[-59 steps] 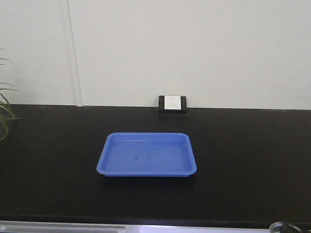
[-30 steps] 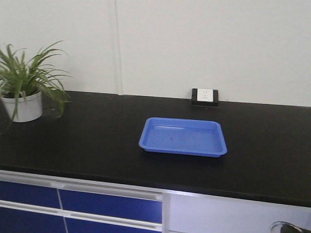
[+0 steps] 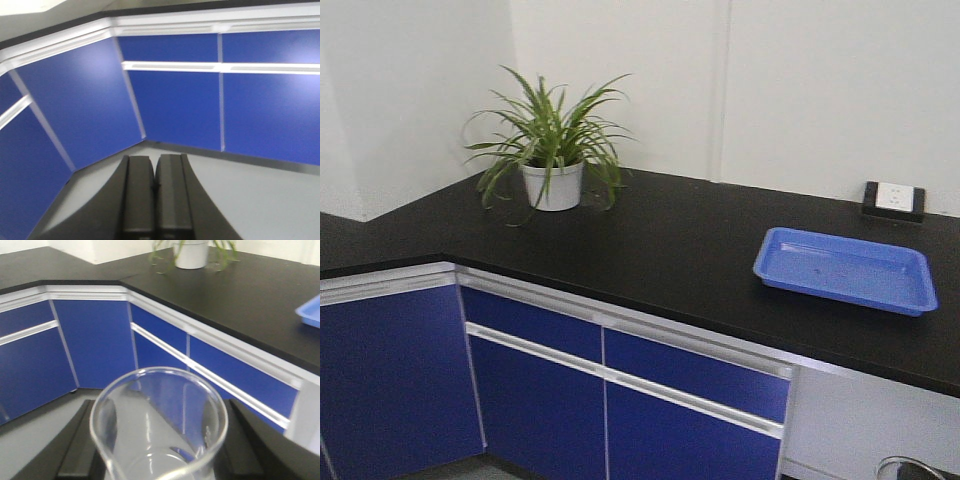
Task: Move beaker to silver tray on left bench
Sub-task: 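Drive the base to the bench with the silver tray, holding the beaker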
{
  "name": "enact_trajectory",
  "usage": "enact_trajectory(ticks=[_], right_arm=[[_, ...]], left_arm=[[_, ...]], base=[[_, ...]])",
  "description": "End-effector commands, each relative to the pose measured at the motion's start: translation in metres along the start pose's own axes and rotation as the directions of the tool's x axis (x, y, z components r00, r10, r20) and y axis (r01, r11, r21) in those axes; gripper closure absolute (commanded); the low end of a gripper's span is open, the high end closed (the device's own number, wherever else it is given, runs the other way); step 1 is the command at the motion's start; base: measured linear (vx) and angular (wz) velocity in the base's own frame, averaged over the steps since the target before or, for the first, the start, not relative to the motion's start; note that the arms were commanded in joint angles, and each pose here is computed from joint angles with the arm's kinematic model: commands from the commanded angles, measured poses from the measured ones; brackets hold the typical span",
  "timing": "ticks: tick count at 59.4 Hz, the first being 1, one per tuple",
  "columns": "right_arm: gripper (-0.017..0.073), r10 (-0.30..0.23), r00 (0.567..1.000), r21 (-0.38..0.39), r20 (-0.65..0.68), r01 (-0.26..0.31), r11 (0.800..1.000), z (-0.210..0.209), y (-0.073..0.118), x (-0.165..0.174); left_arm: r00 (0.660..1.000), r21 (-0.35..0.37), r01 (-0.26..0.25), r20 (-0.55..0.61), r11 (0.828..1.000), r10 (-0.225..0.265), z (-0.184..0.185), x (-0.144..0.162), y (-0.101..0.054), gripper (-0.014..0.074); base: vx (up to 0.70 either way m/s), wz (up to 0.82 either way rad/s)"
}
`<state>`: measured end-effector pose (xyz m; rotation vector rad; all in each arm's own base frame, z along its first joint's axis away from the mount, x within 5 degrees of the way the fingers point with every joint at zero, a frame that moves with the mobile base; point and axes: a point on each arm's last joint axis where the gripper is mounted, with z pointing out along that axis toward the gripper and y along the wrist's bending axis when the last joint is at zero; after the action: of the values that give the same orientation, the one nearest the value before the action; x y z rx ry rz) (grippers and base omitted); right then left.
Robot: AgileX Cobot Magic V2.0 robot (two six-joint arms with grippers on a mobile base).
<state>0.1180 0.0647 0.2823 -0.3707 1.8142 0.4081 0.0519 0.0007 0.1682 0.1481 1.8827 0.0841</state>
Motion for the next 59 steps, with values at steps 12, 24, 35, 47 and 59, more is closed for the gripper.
enact_trajectory(ticks=[12,24,35,47,59], right_arm=[[0.057,-0.009,0.994,-0.024,0.106,0.012,1.0,-0.0026,0.0028,-0.0172],[0.057,-0.009,0.994,-0.024,0.106,0.012,1.0,-0.0026,0.0028,-0.0172],[0.057,-0.009,0.994,-0.024,0.106,0.012,1.0,-0.0026,0.0028,-0.0172],[0.057,-0.009,0.994,-0.024,0.106,0.012,1.0,-0.0026,0.0028,-0.0172],[0.057,-0.009,0.994,-0.024,0.106,0.012,1.0,-0.0026,0.0028,-0.0172]], left_arm=[[0.997,0.004,0.003,0.071,1.0,-0.003,0.0016,-0.0016,-0.0009,0.0592],[0.997,0.004,0.003,0.071,1.0,-0.003,0.0016,-0.0016,-0.0009,0.0592],[0.997,0.004,0.003,0.071,1.0,-0.003,0.0016,-0.0016,-0.0009,0.0592],[0.997,0.004,0.003,0.071,1.0,-0.003,0.0016,-0.0016,-0.0009,0.0592],[0.997,0.004,0.003,0.071,1.0,-0.003,0.0016,-0.0016,-0.0009,0.0592]], base=[[-0.21,0.47],[-0.19,0.46],[-0.16,0.46],[-0.14,0.47],[-0.12,0.46]])
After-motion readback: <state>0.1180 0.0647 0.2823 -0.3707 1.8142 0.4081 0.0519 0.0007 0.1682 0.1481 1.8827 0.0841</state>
